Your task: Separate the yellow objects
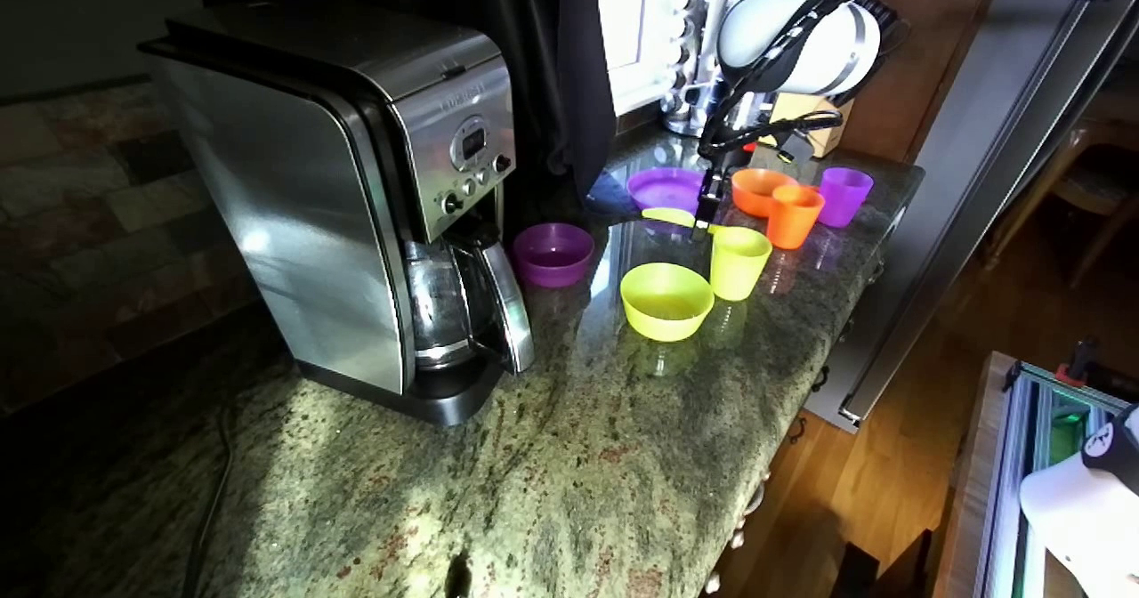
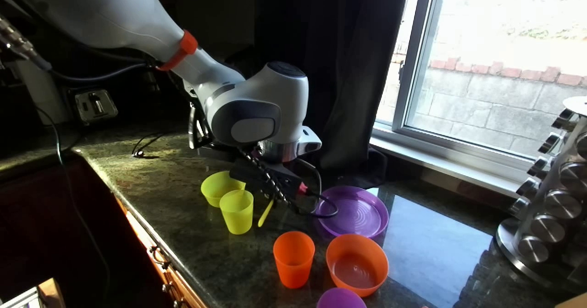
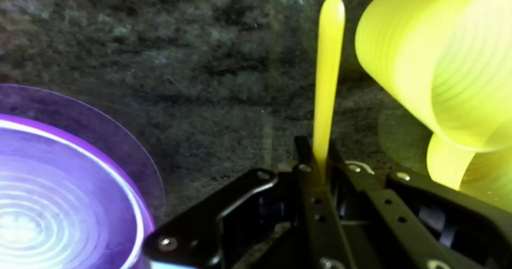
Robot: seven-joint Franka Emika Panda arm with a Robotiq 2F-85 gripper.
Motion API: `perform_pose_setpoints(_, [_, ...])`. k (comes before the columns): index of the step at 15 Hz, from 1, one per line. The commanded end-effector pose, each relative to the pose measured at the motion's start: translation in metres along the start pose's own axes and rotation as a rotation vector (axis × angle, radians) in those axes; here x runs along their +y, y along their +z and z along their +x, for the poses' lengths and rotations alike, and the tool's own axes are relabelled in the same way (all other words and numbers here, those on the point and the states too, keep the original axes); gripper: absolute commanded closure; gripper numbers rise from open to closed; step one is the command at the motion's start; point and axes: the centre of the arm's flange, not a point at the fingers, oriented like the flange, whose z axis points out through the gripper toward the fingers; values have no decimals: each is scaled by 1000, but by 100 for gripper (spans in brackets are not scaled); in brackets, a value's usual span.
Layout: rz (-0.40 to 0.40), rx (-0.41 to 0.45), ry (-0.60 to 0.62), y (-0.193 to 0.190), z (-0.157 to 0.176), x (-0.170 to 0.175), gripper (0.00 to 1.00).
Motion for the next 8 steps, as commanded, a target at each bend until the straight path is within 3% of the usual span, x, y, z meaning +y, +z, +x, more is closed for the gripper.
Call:
perform_pose_setpoints(1, [-15,-57,-15,-10,-20,13,98])
perform_pose_setpoints(6, [15,-126,-47,5,-13,8,98])
perform_pose_setpoints(8, [24,-139,-45,8,-13,7,84])
